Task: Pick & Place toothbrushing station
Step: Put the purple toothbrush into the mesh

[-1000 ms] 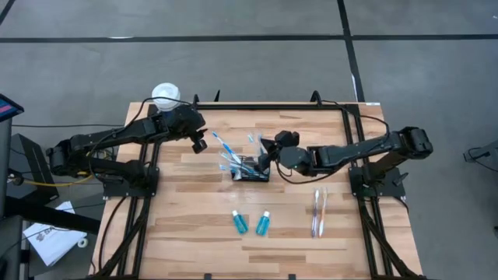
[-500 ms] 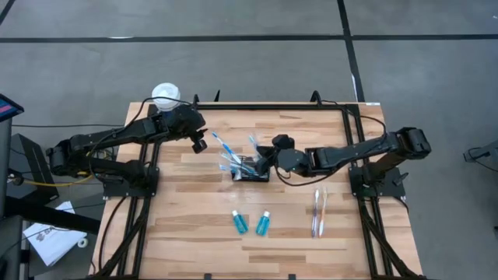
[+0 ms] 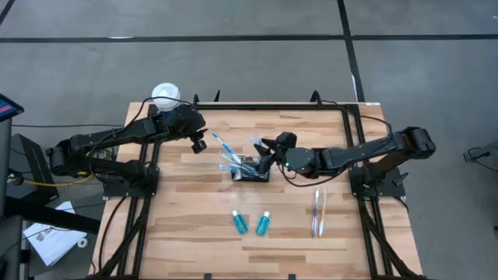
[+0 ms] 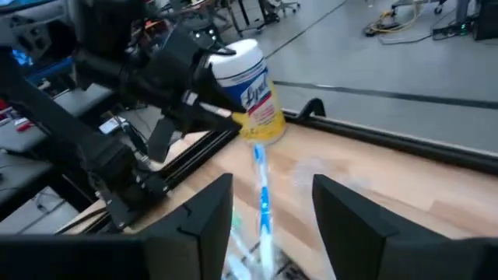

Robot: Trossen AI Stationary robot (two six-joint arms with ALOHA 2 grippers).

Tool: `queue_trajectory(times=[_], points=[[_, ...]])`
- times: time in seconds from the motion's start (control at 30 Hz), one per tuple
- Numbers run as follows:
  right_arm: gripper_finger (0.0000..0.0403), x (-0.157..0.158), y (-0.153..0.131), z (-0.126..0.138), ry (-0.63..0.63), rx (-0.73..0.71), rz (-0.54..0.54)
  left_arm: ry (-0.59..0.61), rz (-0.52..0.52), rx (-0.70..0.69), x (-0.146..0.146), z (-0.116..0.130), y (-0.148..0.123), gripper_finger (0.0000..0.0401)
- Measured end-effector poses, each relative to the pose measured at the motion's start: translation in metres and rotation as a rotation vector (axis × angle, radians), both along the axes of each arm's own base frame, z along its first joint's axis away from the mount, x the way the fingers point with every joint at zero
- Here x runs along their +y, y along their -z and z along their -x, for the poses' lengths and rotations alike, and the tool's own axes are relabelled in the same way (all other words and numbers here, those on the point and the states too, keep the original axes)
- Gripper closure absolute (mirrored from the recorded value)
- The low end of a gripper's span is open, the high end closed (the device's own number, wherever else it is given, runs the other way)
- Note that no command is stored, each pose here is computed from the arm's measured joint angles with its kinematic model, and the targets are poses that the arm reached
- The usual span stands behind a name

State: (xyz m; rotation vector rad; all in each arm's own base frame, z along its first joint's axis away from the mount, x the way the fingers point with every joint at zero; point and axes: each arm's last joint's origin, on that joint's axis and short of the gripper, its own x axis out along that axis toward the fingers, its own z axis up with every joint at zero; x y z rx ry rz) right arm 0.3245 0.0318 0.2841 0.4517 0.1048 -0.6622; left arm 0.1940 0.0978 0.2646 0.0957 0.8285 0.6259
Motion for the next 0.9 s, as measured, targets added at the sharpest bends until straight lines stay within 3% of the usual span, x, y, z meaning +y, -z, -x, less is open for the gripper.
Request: queue_trajectory(times=[0.4,0.53,0.6,0.9], points=[[0.0241,0.003,-0.042,0.030,0.007,-0.054,0.096,0.012,-0.010,0.010,0.000,0.000,0.000,0.0284],[0.0246,0.012,-0.051,0.045,0.024,0.043,0.117,-0.002,-0.012,0.005,0.003,0.001,0.000,0.0284],[0.0247,0.015,-0.041,0.058,0.050,0.146,0.016,-0.012,-0.012,0.005,0.005,0.002,0.000,0.0284],[0.0230,0.056,0.014,0.102,0.216,0.498,-0.669,-0.018,-0.013,0.003,0.006,0.003,-0.001,0.0284]])
